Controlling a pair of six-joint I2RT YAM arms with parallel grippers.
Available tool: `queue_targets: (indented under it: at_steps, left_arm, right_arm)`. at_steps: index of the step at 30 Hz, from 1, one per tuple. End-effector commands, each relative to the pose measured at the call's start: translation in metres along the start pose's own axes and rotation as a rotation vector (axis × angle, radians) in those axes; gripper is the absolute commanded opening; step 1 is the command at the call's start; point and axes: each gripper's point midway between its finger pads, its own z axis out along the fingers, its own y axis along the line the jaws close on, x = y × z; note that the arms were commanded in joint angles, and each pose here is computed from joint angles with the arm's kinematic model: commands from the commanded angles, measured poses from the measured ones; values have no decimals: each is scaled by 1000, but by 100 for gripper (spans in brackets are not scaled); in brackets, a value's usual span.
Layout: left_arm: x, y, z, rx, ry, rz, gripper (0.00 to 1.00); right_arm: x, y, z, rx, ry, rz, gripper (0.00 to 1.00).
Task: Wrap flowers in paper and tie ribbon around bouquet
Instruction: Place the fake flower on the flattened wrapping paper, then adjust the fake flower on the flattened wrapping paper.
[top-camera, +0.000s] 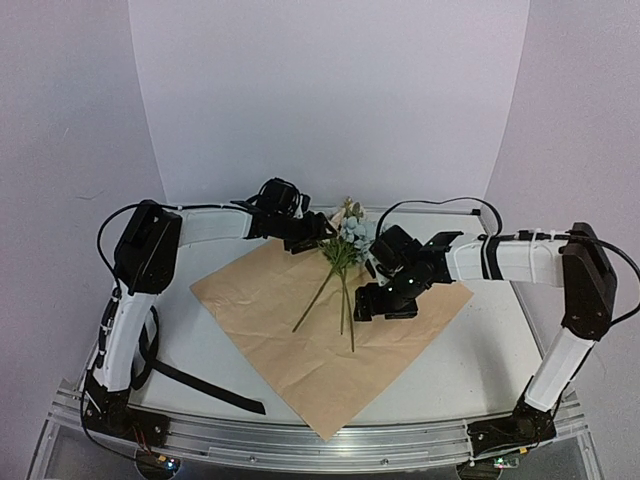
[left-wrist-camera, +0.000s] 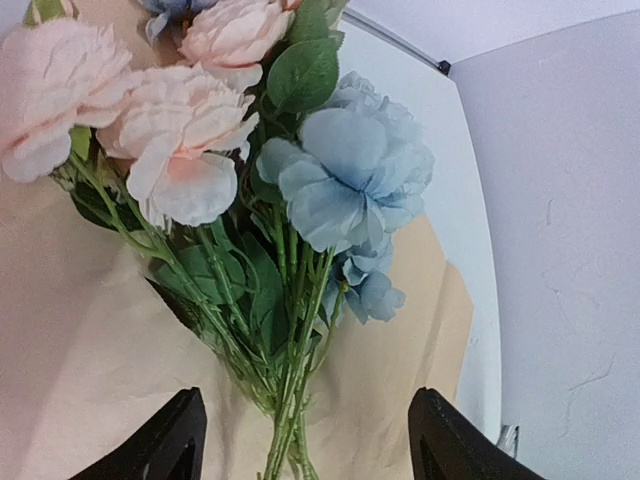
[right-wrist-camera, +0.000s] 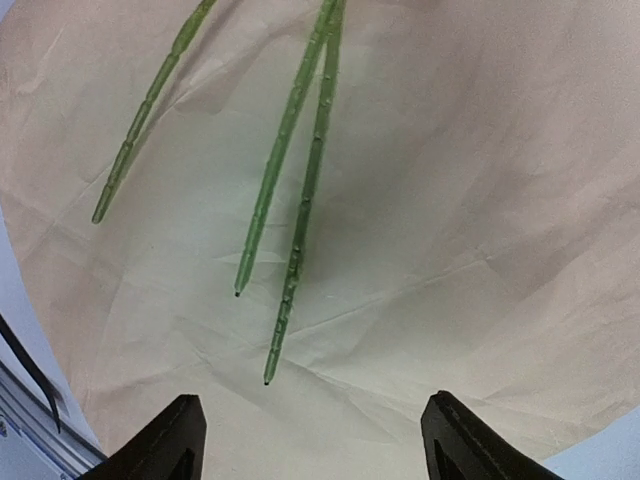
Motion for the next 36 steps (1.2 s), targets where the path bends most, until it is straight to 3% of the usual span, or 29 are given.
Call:
queue_targets:
  at_steps: [1, 3, 5, 12, 15, 23, 32, 36]
  left_arm:
    - [-33, -56, -50, 67, -122, 97, 77]
    - [-33, -49, -67, 22, -139, 79, 77]
    - [-22, -22, -81, -51, -117, 6, 69]
    - [63, 45, -115, -102, 10, -145, 45]
    - [88, 56, -124, -91, 49, -165, 37]
    - [152, 111, -127, -219, 154, -241, 28]
    - [195, 144, -137, -326, 240, -289, 20]
    - [205, 144, -143, -328, 258, -293, 20]
  right_arm:
    - [-16, 3, -28, 4, -14, 15, 84]
    - [-26, 3, -25, 40, -14, 40, 89]
    - [-36, 3, -20, 69, -10, 79, 92]
    - [-82, 11, 12, 168, -36, 126, 98]
    - [-101, 10, 30, 215, -58, 116, 98]
    - [-139, 14, 67, 248, -104, 120, 98]
    - [-132, 1, 97, 288, -31, 132, 98]
    - [-122, 1, 102, 280, 11, 140, 89]
